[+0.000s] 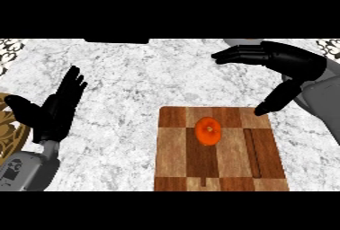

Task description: Pick the squash from the cutting board and place it in the pan

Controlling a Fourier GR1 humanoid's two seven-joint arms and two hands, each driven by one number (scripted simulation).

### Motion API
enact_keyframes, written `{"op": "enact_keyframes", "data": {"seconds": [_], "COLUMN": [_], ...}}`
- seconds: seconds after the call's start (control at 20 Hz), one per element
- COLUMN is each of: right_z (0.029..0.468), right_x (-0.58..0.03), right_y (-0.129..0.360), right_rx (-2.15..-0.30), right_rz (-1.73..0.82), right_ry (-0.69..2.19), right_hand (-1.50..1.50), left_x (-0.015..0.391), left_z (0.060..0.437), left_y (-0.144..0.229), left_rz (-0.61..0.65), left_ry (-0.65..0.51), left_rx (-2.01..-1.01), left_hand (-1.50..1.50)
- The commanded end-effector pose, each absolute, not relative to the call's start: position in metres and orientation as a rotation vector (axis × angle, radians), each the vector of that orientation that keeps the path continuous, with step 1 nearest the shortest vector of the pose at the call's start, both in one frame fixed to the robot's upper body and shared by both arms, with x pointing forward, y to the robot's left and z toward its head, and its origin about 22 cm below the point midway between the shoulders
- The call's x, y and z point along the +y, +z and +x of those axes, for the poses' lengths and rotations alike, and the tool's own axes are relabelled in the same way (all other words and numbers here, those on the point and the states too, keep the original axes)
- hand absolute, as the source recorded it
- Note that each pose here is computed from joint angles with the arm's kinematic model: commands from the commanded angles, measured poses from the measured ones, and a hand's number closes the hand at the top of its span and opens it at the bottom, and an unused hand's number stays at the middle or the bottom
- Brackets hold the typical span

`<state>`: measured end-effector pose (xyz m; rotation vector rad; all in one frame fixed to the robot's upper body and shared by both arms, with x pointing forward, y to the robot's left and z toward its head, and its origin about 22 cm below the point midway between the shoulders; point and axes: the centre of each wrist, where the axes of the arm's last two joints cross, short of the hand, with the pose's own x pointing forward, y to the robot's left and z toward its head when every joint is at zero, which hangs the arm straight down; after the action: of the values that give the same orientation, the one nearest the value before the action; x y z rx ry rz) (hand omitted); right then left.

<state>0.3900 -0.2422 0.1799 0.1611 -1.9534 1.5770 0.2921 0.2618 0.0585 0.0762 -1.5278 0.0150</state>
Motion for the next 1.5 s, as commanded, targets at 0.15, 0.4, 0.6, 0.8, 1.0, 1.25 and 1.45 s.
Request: {"op": "enact_keyframes", "data": {"seconds": [0.15, 0.4, 0.6, 0.8, 1.0, 1.25, 1.45], "right_z": [0.395, 0.385, 0.372, 0.36, 0.347, 0.344, 0.336], "right_x": [-0.181, -0.171, -0.158, -0.166, -0.166, -0.165, -0.148], "right_y": [0.18, 0.167, 0.174, 0.145, 0.171, 0.195, 0.16], "right_rx": [-1.793, -1.456, -1.411, -1.445, -1.471, -1.488, -1.523], "right_rz": [0.12, 0.052, 0.021, 0.015, -0.216, -0.268, -0.183], "right_ry": [1.954, 2.246, 2.331, 2.378, 2.462, 2.439, 2.411], "right_hand": [-1.5, -1.5, -1.5, -1.5, -1.5, -1.5, -1.5], "left_x": [0.264, 0.264, 0.274, 0.273, 0.277, 0.277, 0.268], "left_z": [0.292, 0.29, 0.28, 0.276, 0.293, 0.286, 0.281], "left_y": [0.062, 0.064, 0.065, 0.059, 0.06, 0.065, 0.05], "left_rz": [0.101, 0.078, 0.102, 0.091, 0.12, 0.105, 0.096], "left_ry": [0.034, 0.026, 0.049, 0.027, 0.053, 0.036, 0.052], "left_rx": [-1.542, -1.526, -1.517, -1.508, -1.5, -1.526, -1.511], "left_hand": [0.0, 0.0, 0.0, 0.0, 0.0, 0.0, 0.0]}}
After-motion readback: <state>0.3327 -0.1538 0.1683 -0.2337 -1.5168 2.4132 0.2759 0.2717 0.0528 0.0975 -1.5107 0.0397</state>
